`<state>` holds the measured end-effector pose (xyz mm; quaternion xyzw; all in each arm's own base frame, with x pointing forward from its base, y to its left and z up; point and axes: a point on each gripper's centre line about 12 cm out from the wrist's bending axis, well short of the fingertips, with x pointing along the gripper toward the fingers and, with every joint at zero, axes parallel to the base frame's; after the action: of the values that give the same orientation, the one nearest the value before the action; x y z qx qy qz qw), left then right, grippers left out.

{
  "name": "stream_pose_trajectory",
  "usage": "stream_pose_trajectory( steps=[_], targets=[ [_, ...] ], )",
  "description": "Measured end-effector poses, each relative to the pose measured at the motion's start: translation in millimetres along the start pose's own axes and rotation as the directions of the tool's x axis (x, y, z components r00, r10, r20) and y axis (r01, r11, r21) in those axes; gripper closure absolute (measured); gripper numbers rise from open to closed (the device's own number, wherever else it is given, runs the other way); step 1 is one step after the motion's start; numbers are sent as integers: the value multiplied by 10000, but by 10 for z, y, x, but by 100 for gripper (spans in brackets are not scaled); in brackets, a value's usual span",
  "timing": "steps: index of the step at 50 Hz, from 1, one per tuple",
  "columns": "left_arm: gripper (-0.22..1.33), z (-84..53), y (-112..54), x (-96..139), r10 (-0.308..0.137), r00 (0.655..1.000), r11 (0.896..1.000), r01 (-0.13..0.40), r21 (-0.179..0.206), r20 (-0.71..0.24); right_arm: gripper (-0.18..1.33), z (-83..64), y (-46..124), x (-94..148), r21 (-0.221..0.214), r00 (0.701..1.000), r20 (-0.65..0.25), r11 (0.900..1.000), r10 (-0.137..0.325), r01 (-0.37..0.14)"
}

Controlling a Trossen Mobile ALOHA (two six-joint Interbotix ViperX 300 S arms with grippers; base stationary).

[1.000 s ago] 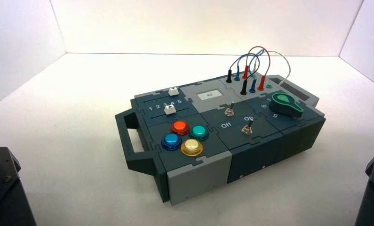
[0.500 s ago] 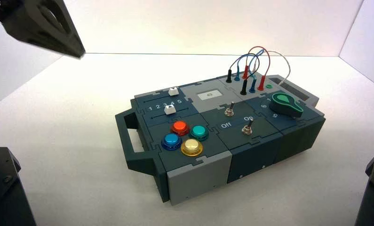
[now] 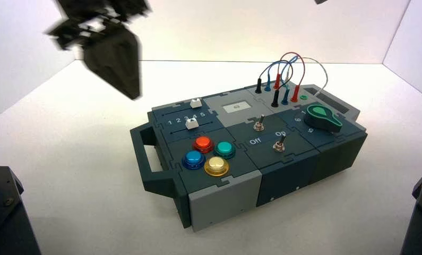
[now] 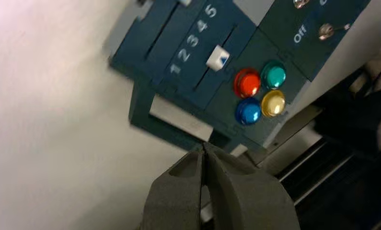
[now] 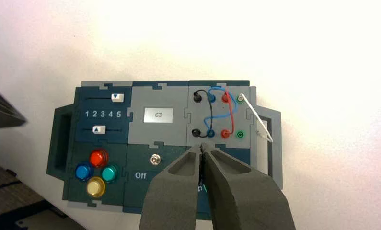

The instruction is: Flip the top switch off with the right gripper.

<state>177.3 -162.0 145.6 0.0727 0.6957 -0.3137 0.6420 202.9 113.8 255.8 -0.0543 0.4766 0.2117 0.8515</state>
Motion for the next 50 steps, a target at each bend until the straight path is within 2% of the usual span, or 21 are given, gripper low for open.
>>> stream_pose_trajectory(
  steps=[8, 16, 27, 50],
  targets=[
    [128, 150, 37, 231, 575, 9948, 9962, -517, 698, -835, 129, 47, 0, 34, -19, 10000, 32, 10000, -16, 16],
    [128, 233, 153, 389, 1101, 9866, 9898, -977, 1039, -1206, 129, 91, 6, 11, -26, 9998, 184, 10000, -3, 4],
    [128, 313, 198, 486, 1253, 9852, 9824, -1067, 1533, -1173, 129, 163, 40, 29, 150, 9997, 160, 9997, 203, -205],
    [127, 403, 210, 575, 1286, 9850, 9727, -1027, 2079, -1150, 129, 176, 194, 198, 293, 9947, -655, 9965, 795, -777]
  ],
)
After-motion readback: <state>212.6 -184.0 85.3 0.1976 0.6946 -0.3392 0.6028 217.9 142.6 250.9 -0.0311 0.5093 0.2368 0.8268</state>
